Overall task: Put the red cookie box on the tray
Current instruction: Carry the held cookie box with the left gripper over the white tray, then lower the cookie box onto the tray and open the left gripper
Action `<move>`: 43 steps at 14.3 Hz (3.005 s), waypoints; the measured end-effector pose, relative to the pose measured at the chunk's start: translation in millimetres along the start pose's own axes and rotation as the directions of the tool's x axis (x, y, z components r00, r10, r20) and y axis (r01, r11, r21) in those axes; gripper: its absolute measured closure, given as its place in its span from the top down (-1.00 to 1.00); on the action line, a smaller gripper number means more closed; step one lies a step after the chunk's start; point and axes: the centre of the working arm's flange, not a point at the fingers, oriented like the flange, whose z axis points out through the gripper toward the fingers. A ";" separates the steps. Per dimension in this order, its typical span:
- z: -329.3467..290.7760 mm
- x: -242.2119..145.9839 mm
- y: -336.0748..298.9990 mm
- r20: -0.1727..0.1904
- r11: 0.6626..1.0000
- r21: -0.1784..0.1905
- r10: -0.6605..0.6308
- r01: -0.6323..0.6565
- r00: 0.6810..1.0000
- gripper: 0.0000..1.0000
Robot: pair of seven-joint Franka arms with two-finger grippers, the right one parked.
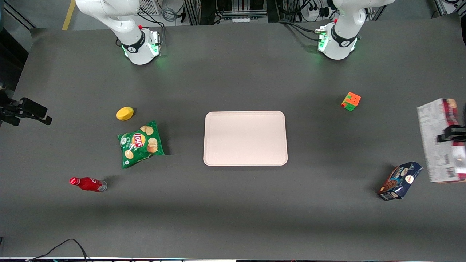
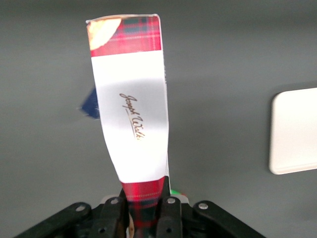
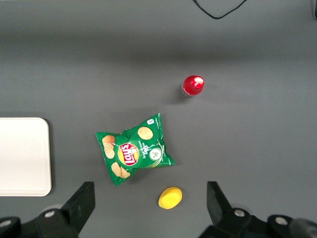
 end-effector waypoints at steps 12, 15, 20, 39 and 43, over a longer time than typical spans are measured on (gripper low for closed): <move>42.3 -3.1 326.2 -0.021 0.991 0.037 -0.126 0.127 0.992 -0.55; 83.5 -9.5 376.7 -0.048 0.991 0.051 -0.122 0.124 0.991 -0.53; 173.2 -34.3 437.4 -0.093 0.982 0.111 -0.142 0.152 0.985 -0.52; 375.1 -89.6 434.3 -0.096 0.984 0.165 -0.051 0.066 0.994 -0.47; 382.6 -89.0 435.4 -0.098 0.986 0.152 -0.058 0.073 0.993 -0.47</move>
